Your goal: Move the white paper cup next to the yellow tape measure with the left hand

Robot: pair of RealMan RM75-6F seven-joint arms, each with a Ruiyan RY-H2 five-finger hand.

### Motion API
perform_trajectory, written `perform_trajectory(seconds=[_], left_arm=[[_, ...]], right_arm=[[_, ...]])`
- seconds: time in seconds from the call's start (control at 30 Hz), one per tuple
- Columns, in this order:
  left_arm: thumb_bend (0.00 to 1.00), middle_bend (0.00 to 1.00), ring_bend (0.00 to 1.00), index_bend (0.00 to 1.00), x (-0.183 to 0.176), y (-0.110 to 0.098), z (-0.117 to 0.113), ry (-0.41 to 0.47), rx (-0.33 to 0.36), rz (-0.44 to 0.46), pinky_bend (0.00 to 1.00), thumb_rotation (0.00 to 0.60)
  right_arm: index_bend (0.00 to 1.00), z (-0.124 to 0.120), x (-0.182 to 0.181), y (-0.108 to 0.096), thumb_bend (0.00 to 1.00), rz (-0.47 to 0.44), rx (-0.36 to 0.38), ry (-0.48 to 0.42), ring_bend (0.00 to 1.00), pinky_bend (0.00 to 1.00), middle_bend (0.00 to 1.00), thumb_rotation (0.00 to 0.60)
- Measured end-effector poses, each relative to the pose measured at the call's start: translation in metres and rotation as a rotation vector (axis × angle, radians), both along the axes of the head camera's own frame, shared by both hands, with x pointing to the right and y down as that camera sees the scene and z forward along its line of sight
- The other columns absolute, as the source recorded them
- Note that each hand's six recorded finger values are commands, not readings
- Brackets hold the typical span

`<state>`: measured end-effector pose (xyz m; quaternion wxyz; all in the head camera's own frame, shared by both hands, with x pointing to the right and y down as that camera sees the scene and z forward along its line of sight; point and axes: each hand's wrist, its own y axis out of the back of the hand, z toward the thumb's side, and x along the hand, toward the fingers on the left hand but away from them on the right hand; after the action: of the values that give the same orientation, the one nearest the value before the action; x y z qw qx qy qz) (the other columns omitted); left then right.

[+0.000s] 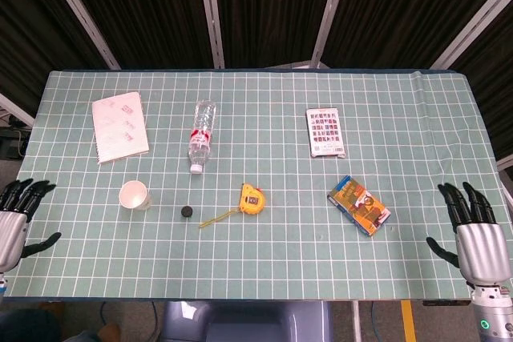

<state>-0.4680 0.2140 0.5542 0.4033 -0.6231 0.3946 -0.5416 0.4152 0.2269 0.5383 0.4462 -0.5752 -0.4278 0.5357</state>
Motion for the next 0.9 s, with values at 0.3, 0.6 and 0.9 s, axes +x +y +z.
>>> perform_trajectory(seconds=[0.3, 0.6, 0.9], left_arm=[[0.0, 0.0, 0.0, 0.0, 0.001, 0.001, 0.002, -0.004, -0.008, -0.005, 0.0, 0.6], [0.0, 0.0, 0.0, 0.0, 0.028, -0.008, 0.016, -0.078, -0.018, 0.121, 0.0, 0.6], [0.0, 0.0, 0.0, 0.0, 0.102, -0.031, 0.06, -0.341, -0.006, 0.481, 0.0, 0.6]], right_arm=[[0.0, 0.0, -0.002, 0.002, 0.0, -0.016, -0.012, 0.0, 0.0, 0.0, 0.0, 0.6], [0.0, 0.003, -0.001, -0.001, 0.0, -0.009, -0.033, -0.001, 0.0, 0.0, 0.0, 0.6], [0.0, 0.011, 0.017, -0.008, 0.0, 0.058, -0.054, 0.031, 0.0, 0.0, 0.0, 0.6]])
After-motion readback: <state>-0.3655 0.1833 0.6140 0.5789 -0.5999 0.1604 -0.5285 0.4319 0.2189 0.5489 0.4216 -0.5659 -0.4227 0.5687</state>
